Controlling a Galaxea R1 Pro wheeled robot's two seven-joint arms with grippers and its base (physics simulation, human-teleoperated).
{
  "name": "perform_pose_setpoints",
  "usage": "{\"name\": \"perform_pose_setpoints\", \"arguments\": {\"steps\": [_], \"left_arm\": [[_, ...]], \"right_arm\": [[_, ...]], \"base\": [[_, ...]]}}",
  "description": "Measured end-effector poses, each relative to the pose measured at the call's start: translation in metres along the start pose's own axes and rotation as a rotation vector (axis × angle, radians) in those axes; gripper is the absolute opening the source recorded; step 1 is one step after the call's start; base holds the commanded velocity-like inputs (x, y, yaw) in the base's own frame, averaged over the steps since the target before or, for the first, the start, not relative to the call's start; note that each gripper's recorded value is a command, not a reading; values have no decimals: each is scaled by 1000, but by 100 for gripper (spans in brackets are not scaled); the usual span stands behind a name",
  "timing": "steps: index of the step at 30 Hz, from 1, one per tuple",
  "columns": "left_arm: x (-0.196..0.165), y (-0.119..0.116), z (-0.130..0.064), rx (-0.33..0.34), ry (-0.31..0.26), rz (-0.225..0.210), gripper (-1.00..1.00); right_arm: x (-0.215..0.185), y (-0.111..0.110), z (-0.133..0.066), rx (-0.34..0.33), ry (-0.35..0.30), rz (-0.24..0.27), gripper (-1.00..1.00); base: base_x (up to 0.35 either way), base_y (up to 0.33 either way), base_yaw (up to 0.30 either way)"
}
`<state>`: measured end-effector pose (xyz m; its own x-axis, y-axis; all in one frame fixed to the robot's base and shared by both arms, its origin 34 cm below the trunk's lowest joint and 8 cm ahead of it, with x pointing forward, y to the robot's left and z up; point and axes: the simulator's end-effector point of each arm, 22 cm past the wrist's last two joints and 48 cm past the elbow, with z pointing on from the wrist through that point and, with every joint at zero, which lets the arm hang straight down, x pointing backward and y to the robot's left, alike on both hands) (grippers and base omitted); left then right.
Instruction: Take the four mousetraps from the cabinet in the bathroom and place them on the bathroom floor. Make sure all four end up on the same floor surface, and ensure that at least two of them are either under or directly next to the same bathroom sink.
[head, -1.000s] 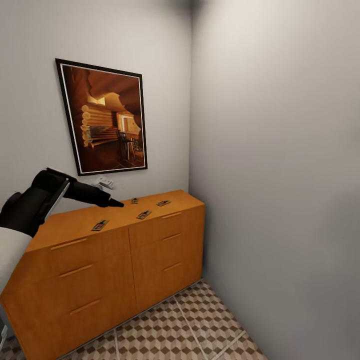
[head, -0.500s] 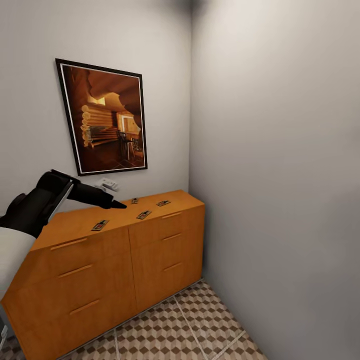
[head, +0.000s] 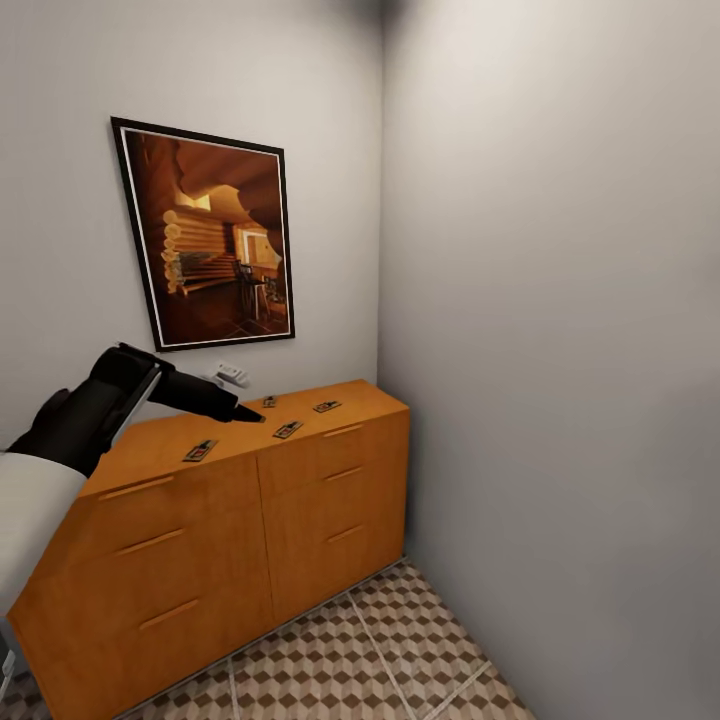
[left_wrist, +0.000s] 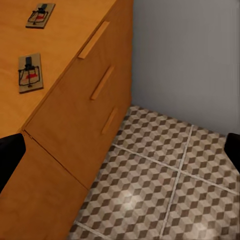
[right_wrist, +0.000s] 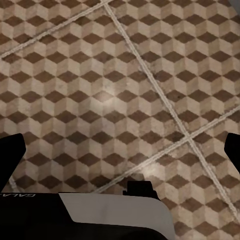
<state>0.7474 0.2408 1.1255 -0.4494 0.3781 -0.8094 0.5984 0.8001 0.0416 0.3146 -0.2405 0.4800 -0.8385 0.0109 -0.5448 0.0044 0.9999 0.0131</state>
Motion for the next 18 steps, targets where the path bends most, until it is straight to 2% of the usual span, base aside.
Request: {"name": "perform_pose_setpoints", "arguments": {"steps": [18], "left_arm": [[-4,-20,16,41,3,1,100]], "right_arm": [[0,0,0,0,0,-1,100]], "base": [[0,0,0]]}}
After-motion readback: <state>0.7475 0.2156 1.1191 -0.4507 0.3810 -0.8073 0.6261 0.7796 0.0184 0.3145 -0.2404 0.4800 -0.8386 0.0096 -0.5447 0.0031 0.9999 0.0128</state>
